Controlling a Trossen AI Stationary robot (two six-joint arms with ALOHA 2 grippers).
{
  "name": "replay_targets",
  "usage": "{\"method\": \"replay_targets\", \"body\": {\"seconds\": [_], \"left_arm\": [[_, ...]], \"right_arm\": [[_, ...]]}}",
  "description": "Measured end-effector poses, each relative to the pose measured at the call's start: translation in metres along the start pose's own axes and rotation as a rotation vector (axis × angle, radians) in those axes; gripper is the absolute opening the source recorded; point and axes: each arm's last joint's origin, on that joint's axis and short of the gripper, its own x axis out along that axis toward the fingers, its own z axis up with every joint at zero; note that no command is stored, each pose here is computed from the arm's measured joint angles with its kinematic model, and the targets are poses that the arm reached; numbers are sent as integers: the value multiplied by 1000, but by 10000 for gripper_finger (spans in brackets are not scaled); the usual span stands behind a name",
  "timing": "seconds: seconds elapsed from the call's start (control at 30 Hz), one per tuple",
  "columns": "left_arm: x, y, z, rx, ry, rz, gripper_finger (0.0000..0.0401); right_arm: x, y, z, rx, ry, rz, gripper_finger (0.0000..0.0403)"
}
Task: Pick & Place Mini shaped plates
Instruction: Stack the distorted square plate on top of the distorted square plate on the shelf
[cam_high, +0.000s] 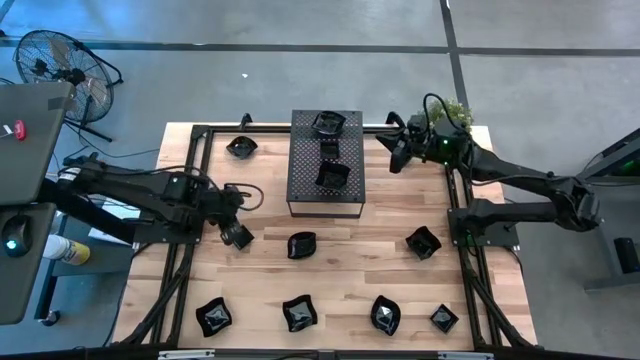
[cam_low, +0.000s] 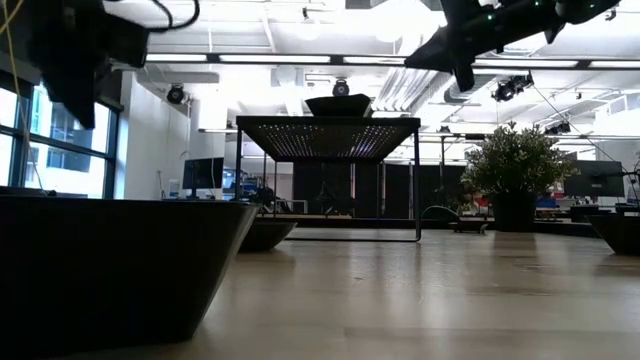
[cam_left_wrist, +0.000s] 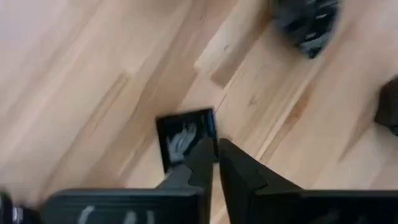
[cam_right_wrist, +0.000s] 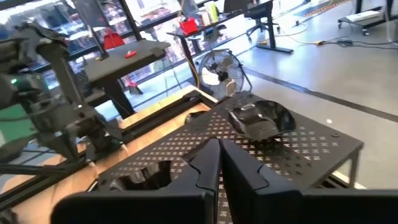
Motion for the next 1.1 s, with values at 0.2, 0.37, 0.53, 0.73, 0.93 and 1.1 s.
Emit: {"method": "replay_targets", "body": {"seconds": [0.2,0.37,0.53,0.73,0.93,1.1], "left_arm": [[9,-17,-1,-16,128,-141,89],[22,-46,-26,187,295,-201,111],[34,-73,-60,267,393,-195,113],[41,-101,-97,239,452,-245,113],[53,-114,-131,188,525,-186,113],[63,-117,-145,114,532,-119,113]], "right_arm": [[0,-4,2,3,-7,-15,11],[-1,-6,2,5,-10,-12,11],[-1,-6,3,9,-12,-11,11],[-1,-6,3,8,-12,-8,11],[-1,-6,3,4,-12,-8,11],[-1,-6,3,4,-12,-8,11]]}}
